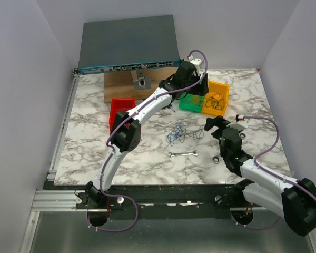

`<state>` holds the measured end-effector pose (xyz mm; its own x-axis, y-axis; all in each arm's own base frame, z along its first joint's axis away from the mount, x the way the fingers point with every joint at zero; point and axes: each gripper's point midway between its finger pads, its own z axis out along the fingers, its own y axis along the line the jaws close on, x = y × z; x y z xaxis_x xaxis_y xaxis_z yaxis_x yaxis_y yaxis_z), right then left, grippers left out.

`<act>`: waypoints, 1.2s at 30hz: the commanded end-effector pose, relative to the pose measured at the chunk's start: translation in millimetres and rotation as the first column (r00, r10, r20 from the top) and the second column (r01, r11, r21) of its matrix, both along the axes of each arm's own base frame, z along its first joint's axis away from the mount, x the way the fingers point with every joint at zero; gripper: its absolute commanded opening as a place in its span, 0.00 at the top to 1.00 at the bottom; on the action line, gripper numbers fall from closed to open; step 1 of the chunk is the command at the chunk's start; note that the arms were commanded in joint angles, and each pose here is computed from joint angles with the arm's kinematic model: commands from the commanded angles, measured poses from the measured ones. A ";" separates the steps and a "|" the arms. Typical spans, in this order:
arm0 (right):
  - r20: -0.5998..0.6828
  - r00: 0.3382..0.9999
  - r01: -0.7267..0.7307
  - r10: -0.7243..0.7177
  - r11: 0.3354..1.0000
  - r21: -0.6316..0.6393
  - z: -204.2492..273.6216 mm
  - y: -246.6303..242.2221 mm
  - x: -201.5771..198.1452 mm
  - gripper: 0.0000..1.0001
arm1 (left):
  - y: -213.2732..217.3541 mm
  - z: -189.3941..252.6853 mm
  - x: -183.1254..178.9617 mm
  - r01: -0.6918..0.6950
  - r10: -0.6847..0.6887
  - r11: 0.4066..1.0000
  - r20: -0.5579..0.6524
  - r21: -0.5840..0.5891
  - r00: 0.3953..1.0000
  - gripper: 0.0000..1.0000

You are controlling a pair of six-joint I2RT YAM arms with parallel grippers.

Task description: Untangle the cables

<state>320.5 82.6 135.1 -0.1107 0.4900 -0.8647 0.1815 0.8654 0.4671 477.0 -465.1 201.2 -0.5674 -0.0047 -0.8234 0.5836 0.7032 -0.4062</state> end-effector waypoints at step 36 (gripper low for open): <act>-0.421 0.886 -0.273 0.192 0.952 -0.141 -55.8 96.5 109.4 0.35 | 165.1 -49.1 -172.1 -0.021 0.018 0.999 0.083 0.041 0.996 0.17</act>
<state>424.4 182.4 111.3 -0.4531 0.3200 -0.8320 0.0554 0.9417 0.3320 285.0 -291.9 100.6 -0.6427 0.1215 -0.7564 0.5562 0.7530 -0.3516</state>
